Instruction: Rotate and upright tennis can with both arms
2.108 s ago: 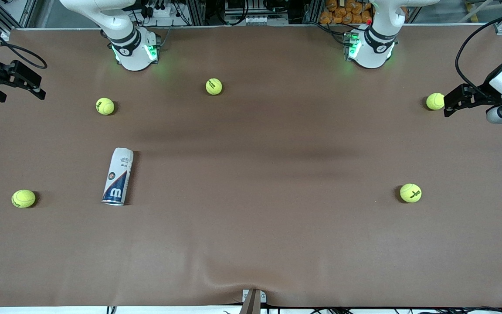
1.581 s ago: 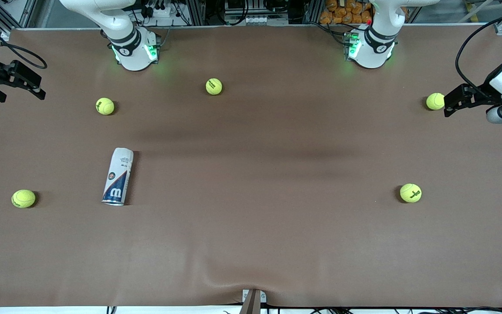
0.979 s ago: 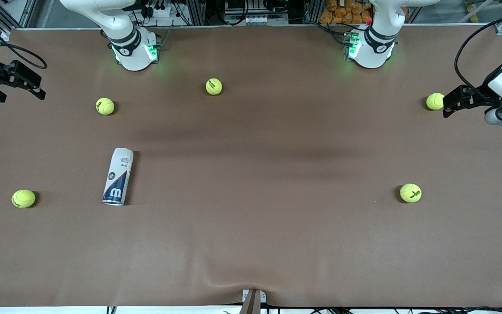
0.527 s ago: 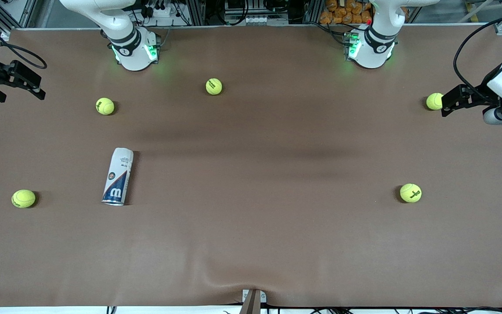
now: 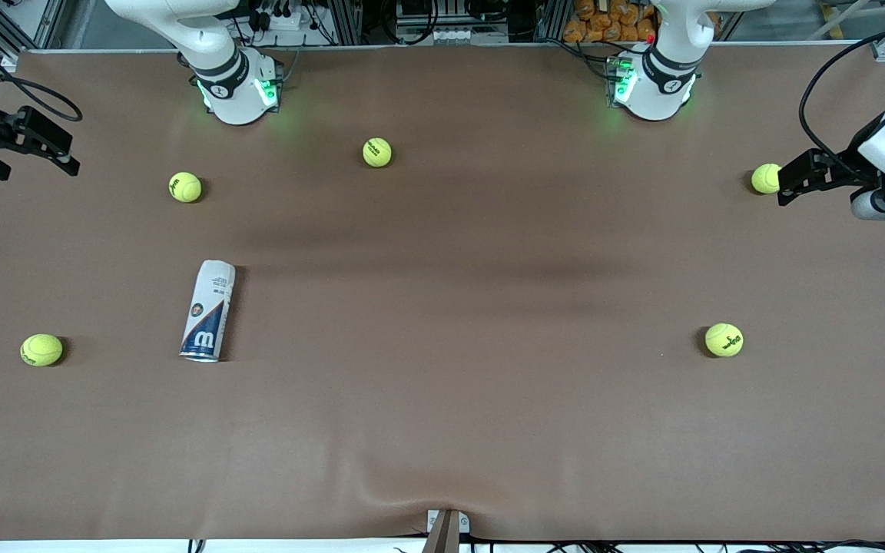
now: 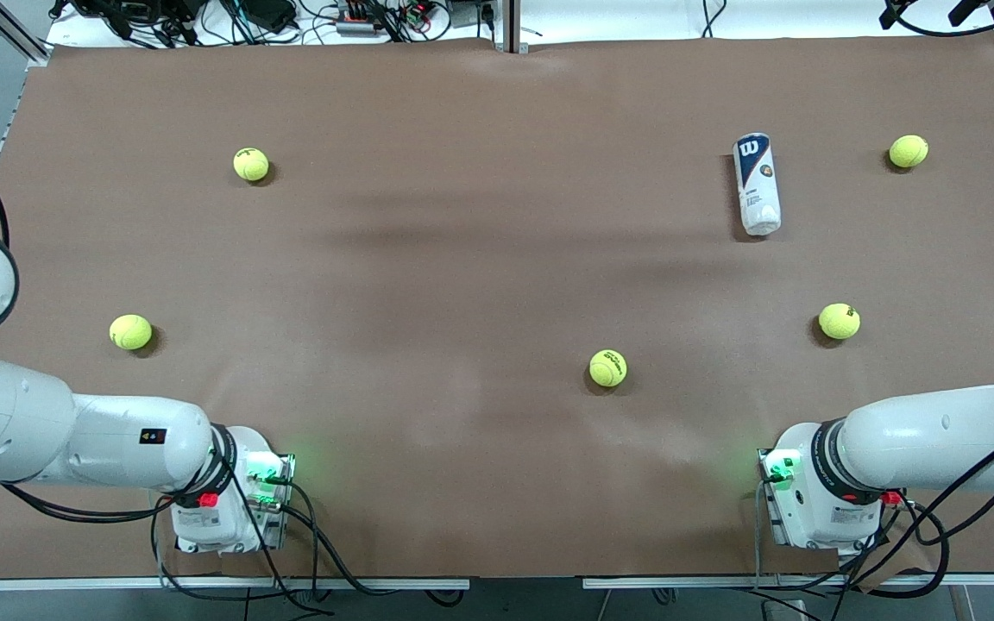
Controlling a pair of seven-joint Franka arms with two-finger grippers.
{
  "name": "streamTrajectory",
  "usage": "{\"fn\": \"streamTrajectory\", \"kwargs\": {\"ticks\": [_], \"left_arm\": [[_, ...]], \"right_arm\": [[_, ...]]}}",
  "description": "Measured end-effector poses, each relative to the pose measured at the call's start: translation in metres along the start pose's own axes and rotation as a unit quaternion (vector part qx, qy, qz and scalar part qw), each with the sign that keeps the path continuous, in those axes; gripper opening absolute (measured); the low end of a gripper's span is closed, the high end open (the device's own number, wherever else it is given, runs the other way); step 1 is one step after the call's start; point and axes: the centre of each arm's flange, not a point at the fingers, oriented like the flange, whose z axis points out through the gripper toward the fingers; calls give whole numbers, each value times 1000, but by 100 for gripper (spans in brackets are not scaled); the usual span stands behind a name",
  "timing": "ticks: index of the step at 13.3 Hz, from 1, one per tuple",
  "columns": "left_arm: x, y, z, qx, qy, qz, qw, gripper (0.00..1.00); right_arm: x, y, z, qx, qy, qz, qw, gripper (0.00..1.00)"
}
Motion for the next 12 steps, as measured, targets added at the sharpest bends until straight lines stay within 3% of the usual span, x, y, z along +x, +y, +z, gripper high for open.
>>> {"fn": "streamTrajectory", "kwargs": {"ticks": [8, 10, 12], "left_arm": [[0, 0, 1, 0, -1, 0, 1000, 100], [1, 0, 1, 0, -1, 0, 1000, 100], [1, 0, 2, 0, -2, 0, 1000, 100]], "right_arm": [[6, 4, 6, -1, 2, 5, 1000, 100], [15, 10, 25, -2, -15, 12, 1000, 100], [33, 17, 70, -4, -57, 19, 998, 100]]}}
